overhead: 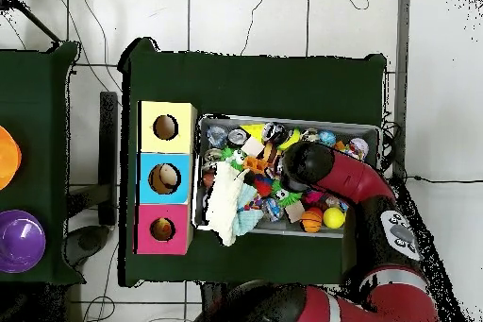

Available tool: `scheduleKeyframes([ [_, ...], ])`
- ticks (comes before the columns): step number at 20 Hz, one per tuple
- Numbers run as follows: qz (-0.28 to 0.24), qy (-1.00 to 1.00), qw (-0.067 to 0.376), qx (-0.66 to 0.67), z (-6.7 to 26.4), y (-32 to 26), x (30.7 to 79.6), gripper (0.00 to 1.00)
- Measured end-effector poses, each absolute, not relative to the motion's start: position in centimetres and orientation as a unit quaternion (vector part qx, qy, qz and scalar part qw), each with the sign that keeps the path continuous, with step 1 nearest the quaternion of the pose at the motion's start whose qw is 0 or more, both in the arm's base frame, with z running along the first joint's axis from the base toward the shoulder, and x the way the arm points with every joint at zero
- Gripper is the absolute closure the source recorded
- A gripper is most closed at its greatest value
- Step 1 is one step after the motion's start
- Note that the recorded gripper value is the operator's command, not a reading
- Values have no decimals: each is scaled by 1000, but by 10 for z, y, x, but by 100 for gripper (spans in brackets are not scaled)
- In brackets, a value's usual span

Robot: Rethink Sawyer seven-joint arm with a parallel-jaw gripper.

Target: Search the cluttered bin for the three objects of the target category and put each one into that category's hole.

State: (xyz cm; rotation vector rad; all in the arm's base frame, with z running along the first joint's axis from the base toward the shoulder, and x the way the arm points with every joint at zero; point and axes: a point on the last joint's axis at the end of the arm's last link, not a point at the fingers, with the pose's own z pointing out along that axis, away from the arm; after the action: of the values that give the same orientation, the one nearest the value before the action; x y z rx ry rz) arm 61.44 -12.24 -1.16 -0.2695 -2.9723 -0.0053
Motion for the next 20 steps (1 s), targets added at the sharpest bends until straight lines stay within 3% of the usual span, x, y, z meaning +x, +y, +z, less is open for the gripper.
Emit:
scheduleKeyframes([
  [13, -1, -993, 76, -92, -16, -124, 613, 100],
  [20, 7, -994, 69, -84, 0, -118, 616, 100],
])
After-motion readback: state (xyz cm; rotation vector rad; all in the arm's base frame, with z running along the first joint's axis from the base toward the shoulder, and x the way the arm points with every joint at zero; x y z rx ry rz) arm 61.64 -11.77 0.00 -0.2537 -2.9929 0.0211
